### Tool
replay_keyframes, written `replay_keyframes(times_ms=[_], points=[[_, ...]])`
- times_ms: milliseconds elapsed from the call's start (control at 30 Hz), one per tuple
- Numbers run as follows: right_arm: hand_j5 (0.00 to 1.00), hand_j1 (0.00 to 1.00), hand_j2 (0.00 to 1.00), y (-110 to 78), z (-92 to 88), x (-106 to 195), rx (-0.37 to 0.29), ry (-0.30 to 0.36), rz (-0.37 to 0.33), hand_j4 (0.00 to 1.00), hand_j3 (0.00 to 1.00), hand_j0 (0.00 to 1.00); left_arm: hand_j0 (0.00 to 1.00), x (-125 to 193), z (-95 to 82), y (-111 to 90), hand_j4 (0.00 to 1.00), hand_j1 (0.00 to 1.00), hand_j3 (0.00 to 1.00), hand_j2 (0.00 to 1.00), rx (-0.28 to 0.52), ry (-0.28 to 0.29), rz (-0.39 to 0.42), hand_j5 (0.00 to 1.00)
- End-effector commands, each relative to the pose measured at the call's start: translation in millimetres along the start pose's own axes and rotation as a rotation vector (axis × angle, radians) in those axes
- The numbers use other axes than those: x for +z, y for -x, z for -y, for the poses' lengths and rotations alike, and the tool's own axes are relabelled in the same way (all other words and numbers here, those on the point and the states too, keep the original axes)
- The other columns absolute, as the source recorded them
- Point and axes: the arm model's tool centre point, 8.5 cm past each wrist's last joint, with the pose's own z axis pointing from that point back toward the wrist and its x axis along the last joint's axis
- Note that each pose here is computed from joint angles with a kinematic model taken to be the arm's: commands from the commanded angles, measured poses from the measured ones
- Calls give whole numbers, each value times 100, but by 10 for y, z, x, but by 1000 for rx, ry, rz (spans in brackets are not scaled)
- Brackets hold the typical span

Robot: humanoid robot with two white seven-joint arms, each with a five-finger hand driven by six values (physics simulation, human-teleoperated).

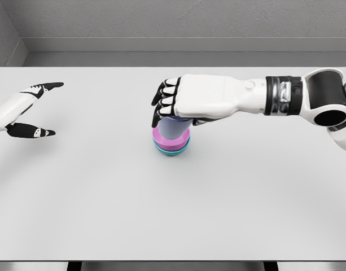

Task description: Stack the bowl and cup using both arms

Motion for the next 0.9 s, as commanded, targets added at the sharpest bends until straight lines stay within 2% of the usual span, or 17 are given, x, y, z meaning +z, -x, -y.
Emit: replay_keyframes(times_ms=[0,367,867], points=[[68,68,68,9,-3,-6,-3,0,-5,68,68,68,100,2,-8,-1,100,100,100,100,6,-5,2,100],[68,68,68,154,-115,-135,-34,-12,-42,68,68,68,100,1,-9,-11,100,100,100,100,4,-5,4,100],[69,69,69,209,-241,-182,-59,-37,-52,69,69,69,100,-7,-5,-22,100,100,100,100,4,-4,8,100]])
